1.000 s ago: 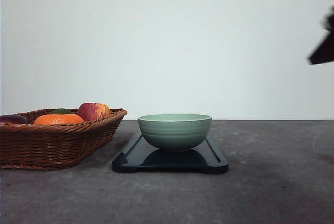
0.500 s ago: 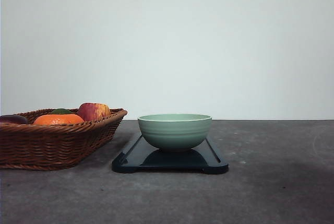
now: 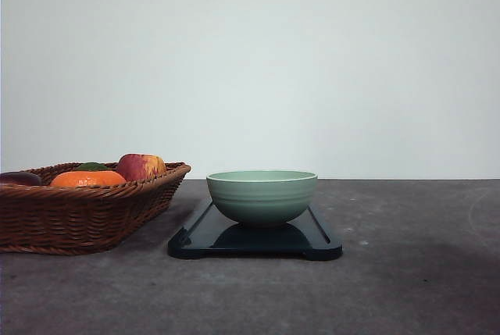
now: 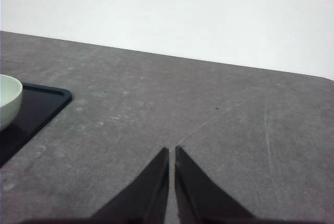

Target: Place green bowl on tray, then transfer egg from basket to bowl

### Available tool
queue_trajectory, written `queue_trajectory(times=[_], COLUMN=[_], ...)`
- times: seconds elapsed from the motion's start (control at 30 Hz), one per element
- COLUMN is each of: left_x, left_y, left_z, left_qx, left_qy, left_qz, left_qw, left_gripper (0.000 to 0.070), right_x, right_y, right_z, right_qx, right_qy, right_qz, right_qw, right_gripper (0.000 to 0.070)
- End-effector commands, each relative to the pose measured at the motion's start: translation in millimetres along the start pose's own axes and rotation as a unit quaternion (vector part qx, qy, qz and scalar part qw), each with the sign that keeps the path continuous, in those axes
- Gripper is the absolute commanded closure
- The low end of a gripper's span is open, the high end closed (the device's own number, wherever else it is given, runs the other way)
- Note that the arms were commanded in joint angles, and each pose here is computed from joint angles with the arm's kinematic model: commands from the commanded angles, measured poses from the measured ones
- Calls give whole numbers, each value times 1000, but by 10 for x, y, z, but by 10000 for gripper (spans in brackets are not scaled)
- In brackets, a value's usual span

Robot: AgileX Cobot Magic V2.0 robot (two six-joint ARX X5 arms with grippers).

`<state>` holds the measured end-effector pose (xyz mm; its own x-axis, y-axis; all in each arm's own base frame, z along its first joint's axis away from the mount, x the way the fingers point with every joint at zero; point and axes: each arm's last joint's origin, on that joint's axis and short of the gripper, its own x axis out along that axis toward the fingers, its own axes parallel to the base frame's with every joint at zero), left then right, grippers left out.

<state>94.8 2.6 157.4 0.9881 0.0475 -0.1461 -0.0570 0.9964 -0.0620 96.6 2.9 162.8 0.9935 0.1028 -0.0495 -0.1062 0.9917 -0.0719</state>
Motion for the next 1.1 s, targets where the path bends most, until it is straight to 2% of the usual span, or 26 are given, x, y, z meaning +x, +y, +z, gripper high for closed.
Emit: queue_trajectory(times=[0.0, 1.07], left_x=[19, 19], left_y=[3, 3], left_z=[-46, -46], left_qx=[5, 6], left_qy=[1, 1], left_qz=[1, 1], left_qw=[1000, 1000], left_gripper=[700, 700], right_x=[3, 3], right_y=[-1, -1], right_z=[0, 2], right_qx=[6, 6], right_qy=[-5, -6], right_qz=[-1, -1], right_qw=[1000, 1000], right_gripper=[687, 687])
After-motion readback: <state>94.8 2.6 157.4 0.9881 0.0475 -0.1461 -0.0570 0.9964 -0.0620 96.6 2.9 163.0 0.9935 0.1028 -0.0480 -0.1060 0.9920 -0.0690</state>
